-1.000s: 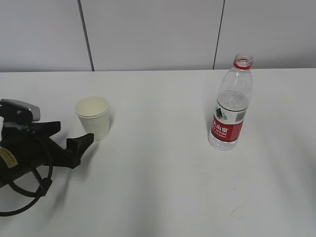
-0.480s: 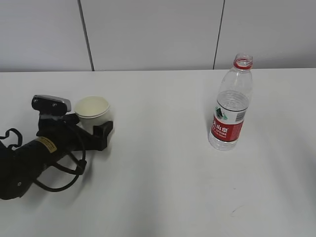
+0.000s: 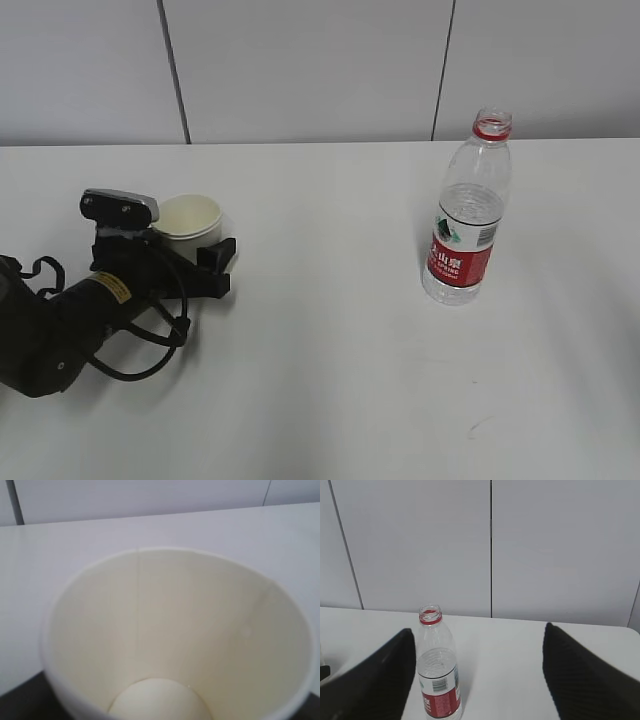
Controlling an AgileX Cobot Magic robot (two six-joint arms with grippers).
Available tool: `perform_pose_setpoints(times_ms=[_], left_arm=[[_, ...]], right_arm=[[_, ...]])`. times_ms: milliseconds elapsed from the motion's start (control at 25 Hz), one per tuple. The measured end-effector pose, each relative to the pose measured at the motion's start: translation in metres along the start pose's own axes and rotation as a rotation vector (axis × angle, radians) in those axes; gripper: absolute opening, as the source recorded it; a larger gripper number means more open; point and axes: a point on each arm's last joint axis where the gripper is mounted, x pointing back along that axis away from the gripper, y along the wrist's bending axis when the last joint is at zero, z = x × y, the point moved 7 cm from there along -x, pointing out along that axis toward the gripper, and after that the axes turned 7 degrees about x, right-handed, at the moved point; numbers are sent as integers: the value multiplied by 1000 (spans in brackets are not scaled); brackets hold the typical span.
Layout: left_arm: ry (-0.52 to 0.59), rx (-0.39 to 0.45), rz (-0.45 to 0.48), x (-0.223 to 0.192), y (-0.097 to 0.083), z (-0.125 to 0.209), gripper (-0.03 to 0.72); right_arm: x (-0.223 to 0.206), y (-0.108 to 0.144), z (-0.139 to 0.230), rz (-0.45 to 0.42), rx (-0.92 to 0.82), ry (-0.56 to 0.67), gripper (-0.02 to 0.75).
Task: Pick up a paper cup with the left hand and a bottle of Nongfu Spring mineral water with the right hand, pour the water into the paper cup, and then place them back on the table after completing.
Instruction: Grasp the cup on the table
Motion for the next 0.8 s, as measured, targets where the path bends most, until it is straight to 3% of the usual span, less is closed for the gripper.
perform_pose_setpoints(times_ms=[280, 520, 800], left_arm=[[-7, 0, 0, -1, 0, -2, 411], [-8, 0, 0, -1, 0, -2, 403], [-8, 0, 0, -1, 0, -2, 400]], right_arm=[[0, 0, 0, 0, -1, 0, 587], [-8, 1, 6, -5, -1, 38, 587], [-48, 2, 30, -11, -51, 141, 587]])
